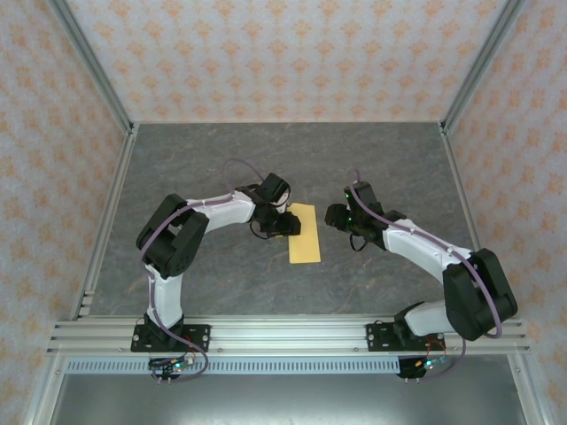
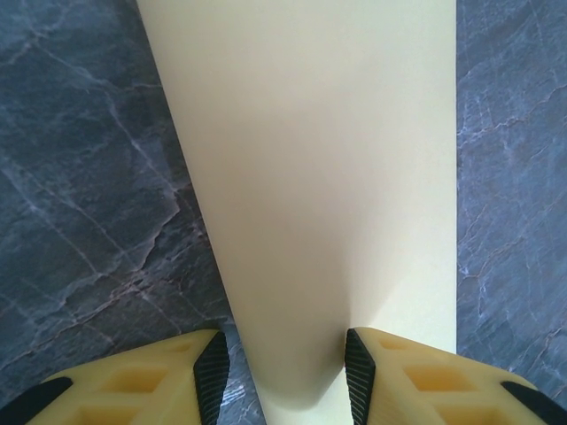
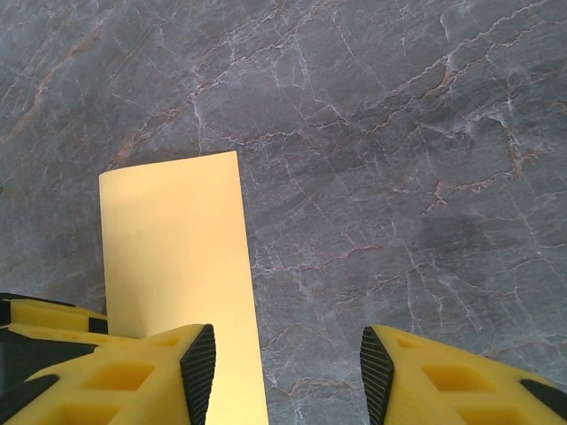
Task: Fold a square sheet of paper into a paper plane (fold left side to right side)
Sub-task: First fold in half a square sheet of paper at the center of the table.
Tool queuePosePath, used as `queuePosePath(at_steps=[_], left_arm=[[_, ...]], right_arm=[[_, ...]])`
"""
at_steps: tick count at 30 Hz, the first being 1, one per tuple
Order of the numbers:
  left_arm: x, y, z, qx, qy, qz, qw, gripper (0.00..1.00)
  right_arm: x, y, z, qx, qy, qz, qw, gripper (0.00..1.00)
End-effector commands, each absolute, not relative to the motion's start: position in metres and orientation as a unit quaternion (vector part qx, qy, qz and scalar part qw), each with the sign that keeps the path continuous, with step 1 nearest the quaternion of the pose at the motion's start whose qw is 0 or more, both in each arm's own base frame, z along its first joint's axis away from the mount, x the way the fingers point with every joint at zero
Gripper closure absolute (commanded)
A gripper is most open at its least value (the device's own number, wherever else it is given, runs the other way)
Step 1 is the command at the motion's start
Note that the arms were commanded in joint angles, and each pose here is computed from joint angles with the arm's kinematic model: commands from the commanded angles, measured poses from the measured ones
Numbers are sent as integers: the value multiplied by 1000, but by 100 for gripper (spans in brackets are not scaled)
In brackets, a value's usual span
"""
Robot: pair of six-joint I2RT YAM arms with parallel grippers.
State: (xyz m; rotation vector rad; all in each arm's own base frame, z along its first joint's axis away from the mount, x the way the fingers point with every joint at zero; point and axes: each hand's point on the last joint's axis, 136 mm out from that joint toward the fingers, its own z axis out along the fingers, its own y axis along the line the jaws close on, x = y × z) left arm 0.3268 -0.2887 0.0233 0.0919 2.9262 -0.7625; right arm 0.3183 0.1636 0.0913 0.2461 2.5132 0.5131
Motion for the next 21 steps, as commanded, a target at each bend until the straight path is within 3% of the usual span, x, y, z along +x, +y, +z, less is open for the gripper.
queuePosePath(at_steps=[1,21], left_arm=[[319,-282,2,42,976,-211,41,57],[318,-279,-2,38,978,-201,39,57]], right_arm=[[313,159,90,87,939,182,278,48],[311,170,88,86,936,212,268,48]])
